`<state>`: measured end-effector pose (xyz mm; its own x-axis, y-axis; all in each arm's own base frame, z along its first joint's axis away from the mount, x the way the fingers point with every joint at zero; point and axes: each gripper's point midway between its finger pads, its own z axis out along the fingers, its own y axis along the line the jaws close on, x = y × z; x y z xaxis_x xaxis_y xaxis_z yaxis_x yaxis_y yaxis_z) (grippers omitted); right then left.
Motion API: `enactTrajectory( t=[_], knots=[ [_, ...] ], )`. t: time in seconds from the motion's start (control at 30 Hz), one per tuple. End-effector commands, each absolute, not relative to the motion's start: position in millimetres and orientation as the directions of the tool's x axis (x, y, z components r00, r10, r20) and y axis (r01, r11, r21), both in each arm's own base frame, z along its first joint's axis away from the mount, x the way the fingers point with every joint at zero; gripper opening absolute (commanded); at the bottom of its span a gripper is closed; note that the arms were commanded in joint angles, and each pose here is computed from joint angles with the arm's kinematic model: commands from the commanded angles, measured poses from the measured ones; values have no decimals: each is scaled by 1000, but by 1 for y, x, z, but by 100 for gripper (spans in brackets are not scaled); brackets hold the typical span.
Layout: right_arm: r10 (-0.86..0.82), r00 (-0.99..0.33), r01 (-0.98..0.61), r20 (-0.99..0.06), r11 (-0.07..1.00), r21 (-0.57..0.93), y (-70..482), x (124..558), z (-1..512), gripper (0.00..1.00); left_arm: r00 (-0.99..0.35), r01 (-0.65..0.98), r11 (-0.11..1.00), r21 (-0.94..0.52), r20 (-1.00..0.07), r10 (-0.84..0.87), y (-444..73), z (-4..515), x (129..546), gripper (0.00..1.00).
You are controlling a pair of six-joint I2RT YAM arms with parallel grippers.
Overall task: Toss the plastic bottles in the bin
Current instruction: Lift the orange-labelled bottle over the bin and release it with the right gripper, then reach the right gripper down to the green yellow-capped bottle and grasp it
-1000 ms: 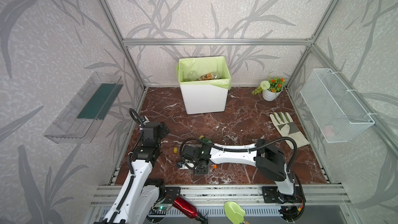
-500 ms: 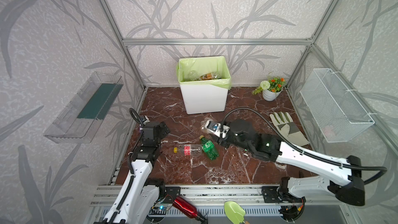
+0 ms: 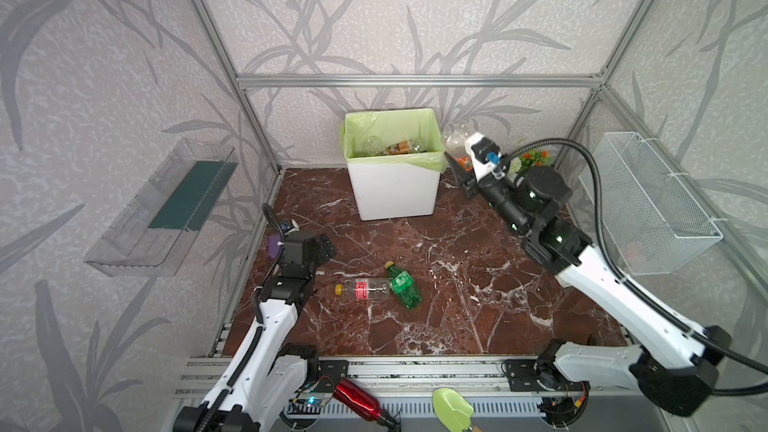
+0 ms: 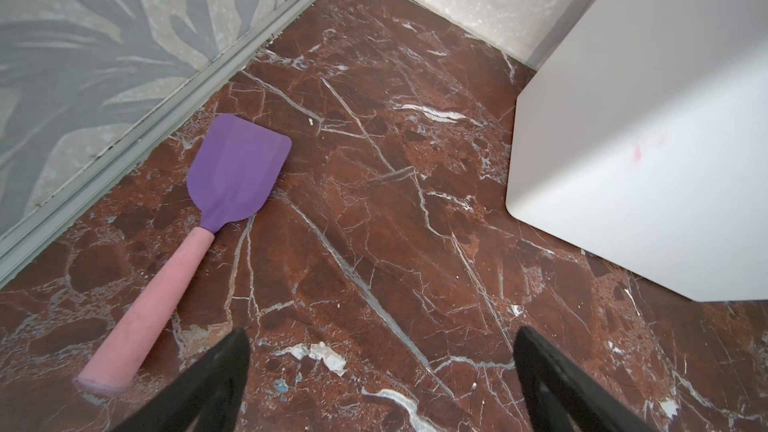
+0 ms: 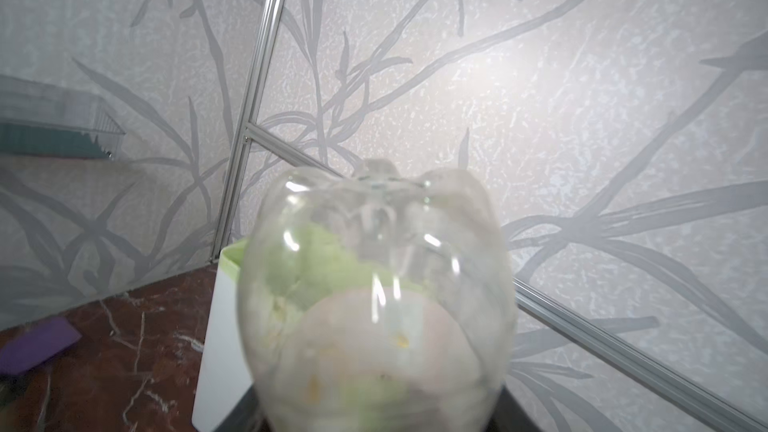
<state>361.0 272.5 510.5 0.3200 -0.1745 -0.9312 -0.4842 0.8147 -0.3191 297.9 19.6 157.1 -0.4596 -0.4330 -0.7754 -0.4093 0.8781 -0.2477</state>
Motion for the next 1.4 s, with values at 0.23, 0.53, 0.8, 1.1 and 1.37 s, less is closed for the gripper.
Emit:
enactTrajectory(
  t=[0.23, 0.53, 0.8, 1.1, 1.37],
  knots=[
    [-197, 159, -592, -967, 765, -253, 351, 459, 478, 99, -423, -385, 889, -249, -809, -409, 18, 181, 299, 99],
    [-111, 307, -474, -945, 843, -253, 285, 395, 546, 99, -433, -368, 898, -243, -810, -397, 14, 178, 296, 99],
    [-155, 176, -397, -972, 892, -214, 220, 355, 483, 99, -501, -213, 975, -61, -850, -163, -27, 187, 292, 99],
    [-158, -269, -579, -950, 815, 28, 264, 318, 316, 97, -506, -249, 967, -53, -844, -176, -25, 180, 286, 99],
    [-385, -560, -618, -733, 784, 61, 327, 257, 164, 99, -466, -379, 924, -49, -853, -236, -3, 186, 275, 99]
  ],
)
